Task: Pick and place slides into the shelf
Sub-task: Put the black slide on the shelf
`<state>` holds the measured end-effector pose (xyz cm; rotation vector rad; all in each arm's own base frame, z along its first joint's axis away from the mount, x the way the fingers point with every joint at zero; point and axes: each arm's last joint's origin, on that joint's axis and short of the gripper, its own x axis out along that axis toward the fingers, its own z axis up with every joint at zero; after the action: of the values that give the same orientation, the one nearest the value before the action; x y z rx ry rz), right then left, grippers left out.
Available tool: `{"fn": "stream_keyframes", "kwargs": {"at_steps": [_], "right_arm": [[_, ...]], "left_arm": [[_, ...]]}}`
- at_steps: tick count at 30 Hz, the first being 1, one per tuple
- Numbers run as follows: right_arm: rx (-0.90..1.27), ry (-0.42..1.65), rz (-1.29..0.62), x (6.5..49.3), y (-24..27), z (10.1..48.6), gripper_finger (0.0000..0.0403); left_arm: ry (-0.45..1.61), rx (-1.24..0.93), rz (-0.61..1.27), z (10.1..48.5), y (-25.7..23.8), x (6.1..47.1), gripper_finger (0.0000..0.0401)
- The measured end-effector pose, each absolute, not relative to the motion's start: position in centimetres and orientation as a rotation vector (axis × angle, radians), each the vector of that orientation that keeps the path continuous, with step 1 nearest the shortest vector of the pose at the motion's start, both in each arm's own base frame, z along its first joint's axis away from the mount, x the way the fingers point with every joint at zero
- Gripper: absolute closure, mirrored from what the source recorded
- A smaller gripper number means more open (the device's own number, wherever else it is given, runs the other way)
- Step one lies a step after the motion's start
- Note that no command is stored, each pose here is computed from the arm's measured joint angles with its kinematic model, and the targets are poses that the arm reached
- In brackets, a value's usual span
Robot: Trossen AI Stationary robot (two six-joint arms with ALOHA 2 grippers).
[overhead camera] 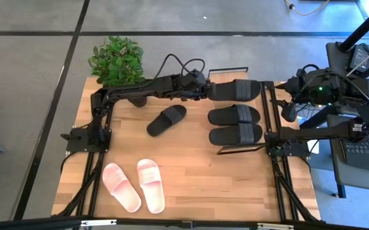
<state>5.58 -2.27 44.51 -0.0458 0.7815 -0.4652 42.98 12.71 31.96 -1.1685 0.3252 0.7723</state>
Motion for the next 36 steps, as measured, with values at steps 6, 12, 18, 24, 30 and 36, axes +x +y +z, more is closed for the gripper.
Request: {"fn": "stream_keyframes", "kwargs": {"at_steps": [6, 12, 18, 24, 30, 36], "right_arm": [[-0.046, 0.782, -0.465, 5.6, -2.3, 44.5, 0.0128], [-0.046, 0.782, -0.465, 5.6, -2.3, 44.5, 0.0128], [-0.046, 0.782, -0.465, 5.6, -2.3, 44.5, 0.0128], [-0.046, 0.782, -0.465, 5.6, -2.3, 44.5, 0.0128], [-0.046, 0.782, -0.465, 5.6, -2.3, 44.5, 0.0128], [-0.049, 0.783, -0.463, 5.6, -2.3, 44.5, 0.0128]], "left_arm": [[0.318, -1.183, 0.795, 31.7, 12.8, 43.0, 0.0391], [0.341, -1.188, 0.811, 31.2, 12.7, 43.1, 0.0391], [0.343, -1.203, 0.829, 30.8, 12.7, 43.3, 0.0391], [0.376, -1.214, 0.839, 29.8, 12.8, 43.6, 0.0391], [0.386, -1.237, 0.834, 28.9, 12.9, 44.2, 0.0391], [0.405, -1.246, 0.824, 28.3, 12.9, 44.5, 0.0390]]}}
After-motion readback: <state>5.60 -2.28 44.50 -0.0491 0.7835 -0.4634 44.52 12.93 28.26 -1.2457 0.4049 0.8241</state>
